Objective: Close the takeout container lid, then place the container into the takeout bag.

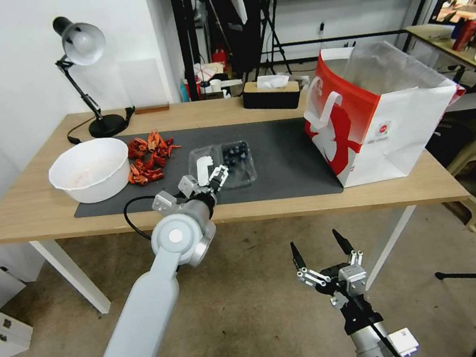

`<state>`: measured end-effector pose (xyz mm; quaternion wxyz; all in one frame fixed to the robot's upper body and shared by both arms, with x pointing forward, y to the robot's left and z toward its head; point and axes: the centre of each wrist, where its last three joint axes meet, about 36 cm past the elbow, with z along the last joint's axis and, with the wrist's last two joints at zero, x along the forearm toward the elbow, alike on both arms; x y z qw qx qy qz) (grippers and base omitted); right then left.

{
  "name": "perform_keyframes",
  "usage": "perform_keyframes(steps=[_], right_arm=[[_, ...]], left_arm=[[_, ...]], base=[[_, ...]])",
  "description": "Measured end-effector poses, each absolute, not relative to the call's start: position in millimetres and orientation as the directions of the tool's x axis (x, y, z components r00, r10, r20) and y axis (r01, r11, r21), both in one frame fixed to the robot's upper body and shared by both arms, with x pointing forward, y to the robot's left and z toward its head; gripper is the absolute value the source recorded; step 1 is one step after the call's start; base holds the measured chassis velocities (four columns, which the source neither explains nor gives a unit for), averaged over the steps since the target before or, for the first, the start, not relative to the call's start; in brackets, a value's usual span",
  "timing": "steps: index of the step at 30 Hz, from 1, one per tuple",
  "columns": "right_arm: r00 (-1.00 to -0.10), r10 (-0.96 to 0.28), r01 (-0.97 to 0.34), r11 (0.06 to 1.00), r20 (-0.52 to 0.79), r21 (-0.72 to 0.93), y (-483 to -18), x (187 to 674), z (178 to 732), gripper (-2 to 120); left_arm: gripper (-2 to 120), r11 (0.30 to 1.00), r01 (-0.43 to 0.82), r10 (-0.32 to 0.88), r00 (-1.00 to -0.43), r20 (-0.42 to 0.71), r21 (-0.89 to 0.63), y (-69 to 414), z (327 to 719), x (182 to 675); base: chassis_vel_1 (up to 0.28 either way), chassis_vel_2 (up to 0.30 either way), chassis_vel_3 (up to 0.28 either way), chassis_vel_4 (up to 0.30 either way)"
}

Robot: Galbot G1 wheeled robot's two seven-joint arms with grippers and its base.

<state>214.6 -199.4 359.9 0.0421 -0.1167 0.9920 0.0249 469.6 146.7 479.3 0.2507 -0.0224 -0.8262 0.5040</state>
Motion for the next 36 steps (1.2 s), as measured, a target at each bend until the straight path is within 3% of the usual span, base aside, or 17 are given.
perform_keyframes(steps=[10, 22, 36], right_arm=[[-0.970, -0.229, -0.233, 0.972, -0.086, 0.040, -199, 213, 358, 100], [-0.969, -0.234, -0.238, 0.971, -0.083, 0.035, -197, 212, 357, 100], [-0.967, -0.239, -0.242, 0.970, -0.086, 0.027, -196, 209, 358, 100]], left_arm=[[100, 0.473, -0.214, 0.265, -0.891, 0.370, -0.855, 146, 472, 474], [100, 0.444, -0.059, 0.234, -0.956, 0.179, -0.894, 145, 459, 460], [100, 0.465, 0.096, 0.271, -0.962, 0.039, -0.880, 141, 455, 446]], base=[[0.000, 0.000, 0.000, 0.000], [0.000, 0.000, 0.000, 0.000], [0.000, 0.000, 0.000, 0.000]])
